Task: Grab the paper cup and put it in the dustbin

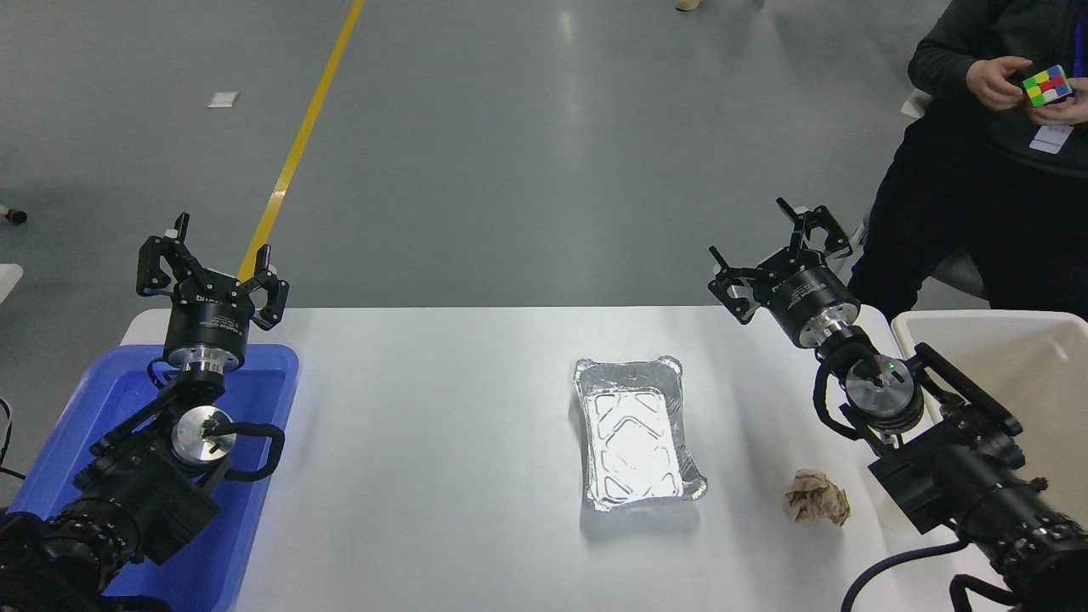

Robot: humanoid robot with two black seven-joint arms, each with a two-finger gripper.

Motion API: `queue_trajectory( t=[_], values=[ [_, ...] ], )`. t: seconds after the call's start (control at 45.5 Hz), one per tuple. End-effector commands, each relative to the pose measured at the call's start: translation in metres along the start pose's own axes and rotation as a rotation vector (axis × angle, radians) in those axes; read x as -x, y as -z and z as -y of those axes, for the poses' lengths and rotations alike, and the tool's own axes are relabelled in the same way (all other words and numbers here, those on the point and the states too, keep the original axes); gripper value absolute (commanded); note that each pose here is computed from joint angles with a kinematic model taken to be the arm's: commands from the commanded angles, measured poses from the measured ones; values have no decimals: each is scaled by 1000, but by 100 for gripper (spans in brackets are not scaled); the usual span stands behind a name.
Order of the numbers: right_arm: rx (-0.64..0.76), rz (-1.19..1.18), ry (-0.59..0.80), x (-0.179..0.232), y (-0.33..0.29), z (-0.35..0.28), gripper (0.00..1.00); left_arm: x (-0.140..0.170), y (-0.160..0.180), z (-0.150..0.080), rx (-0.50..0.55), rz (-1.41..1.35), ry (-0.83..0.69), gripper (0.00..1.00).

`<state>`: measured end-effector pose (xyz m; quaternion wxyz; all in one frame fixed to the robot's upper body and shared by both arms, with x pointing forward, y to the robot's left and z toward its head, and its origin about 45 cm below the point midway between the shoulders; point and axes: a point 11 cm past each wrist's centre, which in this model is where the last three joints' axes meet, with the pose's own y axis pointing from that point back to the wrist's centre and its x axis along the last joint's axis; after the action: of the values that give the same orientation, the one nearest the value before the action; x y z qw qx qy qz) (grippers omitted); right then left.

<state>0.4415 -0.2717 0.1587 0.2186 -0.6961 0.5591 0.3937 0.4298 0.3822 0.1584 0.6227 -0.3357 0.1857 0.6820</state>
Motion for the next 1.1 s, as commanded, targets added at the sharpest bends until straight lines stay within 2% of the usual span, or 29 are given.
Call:
queue_trajectory(
  t=[0.0, 0.505, 0.681, 0.879, 1.077],
  values=[
    [6, -5, 1, 0, -2, 0, 100, 0, 0, 0, 8, -5, -3, 99],
    [63, -74, 21, 12, -10, 8, 100, 0, 0, 0, 14, -7, -3, 99],
    [58, -111, 20, 12, 4, 7, 100, 0, 0, 0, 15, -8, -3, 99],
    [124, -392, 17, 23, 36, 13, 100, 0, 0, 0, 14, -7, -3, 99],
    [210, -758, 28, 56, 81, 22, 100, 0, 0, 0, 13, -6, -2, 99]
  ],
)
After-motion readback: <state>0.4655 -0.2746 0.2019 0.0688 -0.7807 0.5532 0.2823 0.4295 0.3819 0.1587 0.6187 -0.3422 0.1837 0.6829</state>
